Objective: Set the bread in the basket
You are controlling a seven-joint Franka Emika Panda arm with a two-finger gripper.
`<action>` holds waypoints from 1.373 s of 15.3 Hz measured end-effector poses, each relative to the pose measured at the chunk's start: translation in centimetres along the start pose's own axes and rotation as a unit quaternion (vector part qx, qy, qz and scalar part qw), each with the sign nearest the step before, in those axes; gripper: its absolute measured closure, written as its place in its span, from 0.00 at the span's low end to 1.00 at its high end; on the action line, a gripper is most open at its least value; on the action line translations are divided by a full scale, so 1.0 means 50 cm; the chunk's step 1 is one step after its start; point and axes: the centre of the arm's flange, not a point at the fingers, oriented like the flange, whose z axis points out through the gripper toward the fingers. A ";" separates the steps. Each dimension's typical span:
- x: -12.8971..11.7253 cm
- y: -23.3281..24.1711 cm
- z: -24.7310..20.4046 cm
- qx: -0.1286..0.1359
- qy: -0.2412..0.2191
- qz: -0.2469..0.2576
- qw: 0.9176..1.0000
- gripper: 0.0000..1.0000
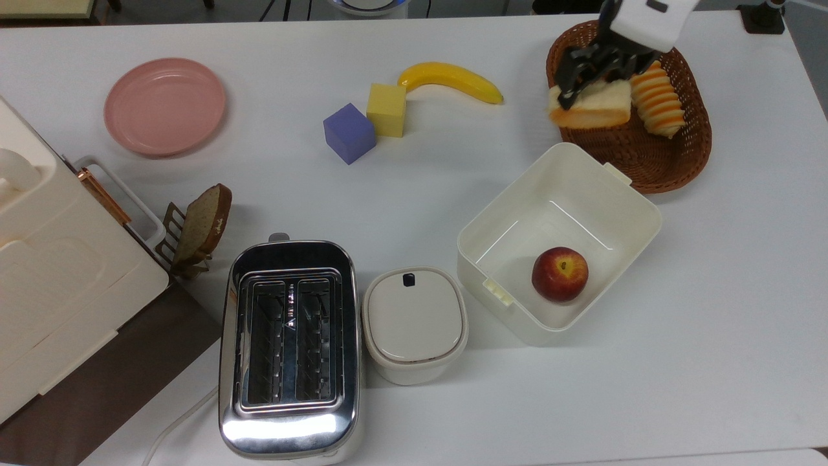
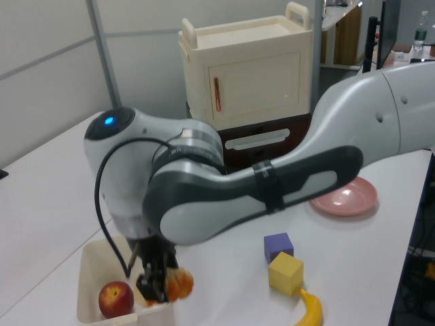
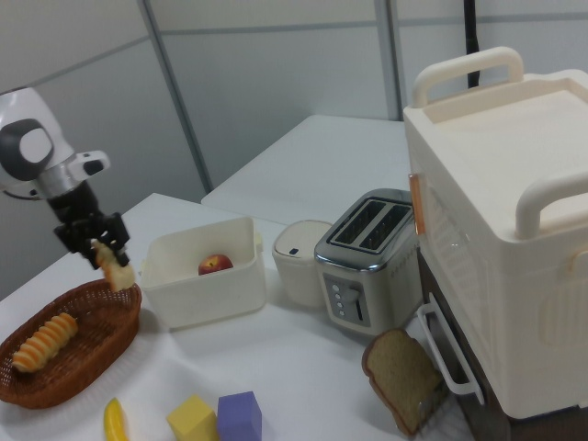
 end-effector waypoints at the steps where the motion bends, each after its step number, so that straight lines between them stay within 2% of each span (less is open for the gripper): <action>1: -0.006 -0.023 0.003 0.001 -0.006 -0.008 1.000 0.30; 2: -0.013 -0.047 0.006 0.003 -0.012 -0.016 1.000 0.30; 3: -0.019 -0.068 0.011 0.005 -0.017 -0.017 1.000 0.25; 5: -0.025 -0.092 0.021 0.006 -0.023 -0.008 1.000 0.05; 6: -0.026 -0.097 0.023 0.005 -0.024 0.000 1.000 0.00; 11: -0.026 -0.095 0.023 0.005 -0.024 0.017 1.000 0.00; 14: -0.020 -0.059 0.011 0.005 -0.019 0.034 0.999 0.00; 16: -0.018 0.010 -0.018 0.009 -0.009 0.062 0.998 0.00; 18: -0.035 0.118 -0.054 0.011 -0.015 0.102 0.995 0.00; 21: -0.097 0.347 -0.103 0.016 -0.037 0.189 0.981 0.00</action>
